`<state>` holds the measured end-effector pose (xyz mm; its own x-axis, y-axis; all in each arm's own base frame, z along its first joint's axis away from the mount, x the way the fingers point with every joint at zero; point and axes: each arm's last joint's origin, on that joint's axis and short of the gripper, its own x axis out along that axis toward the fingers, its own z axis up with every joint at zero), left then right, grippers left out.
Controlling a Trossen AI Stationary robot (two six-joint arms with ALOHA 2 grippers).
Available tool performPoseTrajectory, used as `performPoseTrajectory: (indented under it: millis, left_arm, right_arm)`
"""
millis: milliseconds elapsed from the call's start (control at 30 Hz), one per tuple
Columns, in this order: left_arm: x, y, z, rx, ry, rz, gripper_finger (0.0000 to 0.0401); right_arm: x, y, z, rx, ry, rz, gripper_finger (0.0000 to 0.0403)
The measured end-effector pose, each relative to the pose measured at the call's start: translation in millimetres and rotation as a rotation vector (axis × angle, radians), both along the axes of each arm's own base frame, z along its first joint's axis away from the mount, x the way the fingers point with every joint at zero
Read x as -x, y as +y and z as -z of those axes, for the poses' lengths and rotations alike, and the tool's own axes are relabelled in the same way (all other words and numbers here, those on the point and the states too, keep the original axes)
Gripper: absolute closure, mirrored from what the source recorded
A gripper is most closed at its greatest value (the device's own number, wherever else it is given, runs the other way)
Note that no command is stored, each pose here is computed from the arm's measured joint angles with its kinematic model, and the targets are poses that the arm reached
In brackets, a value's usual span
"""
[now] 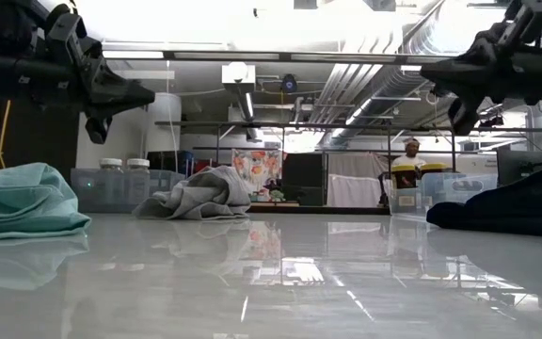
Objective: Sort spices by type
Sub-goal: Return to Home Position
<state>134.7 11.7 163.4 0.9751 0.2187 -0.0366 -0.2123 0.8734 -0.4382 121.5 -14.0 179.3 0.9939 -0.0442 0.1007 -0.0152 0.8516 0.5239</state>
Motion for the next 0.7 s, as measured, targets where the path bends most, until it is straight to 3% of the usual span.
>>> performPoseTrajectory:
  millis: [200, 300, 500, 700]
  left_arm:
    - [0.4, 0.0, -0.8, -0.001, -0.006, 0.000, 0.0400]
    - [1.5, -0.1, -2.5, -0.001, -0.019, 0.000, 0.0400]
    - [8.1, -0.4, 0.5, 0.001, 0.027, 0.000, 0.0400]
    - [19.2, -1.0, 18.9, 0.012, 0.229, 0.000, 0.0400]
  right_arm:
    - [-1.2, 8.1, 3.8, 0.121, 0.048, -0.018, 0.0403]
    - [-1.3, 7.4, 12.2, 0.165, 0.141, 0.003, 0.0403]
    - [0.6, 7.5, 28.4, 0.127, 0.308, -0.009, 0.0403]
    - [3.3, 7.7, 38.8, 0.086, 0.418, -0.013, 0.0403]
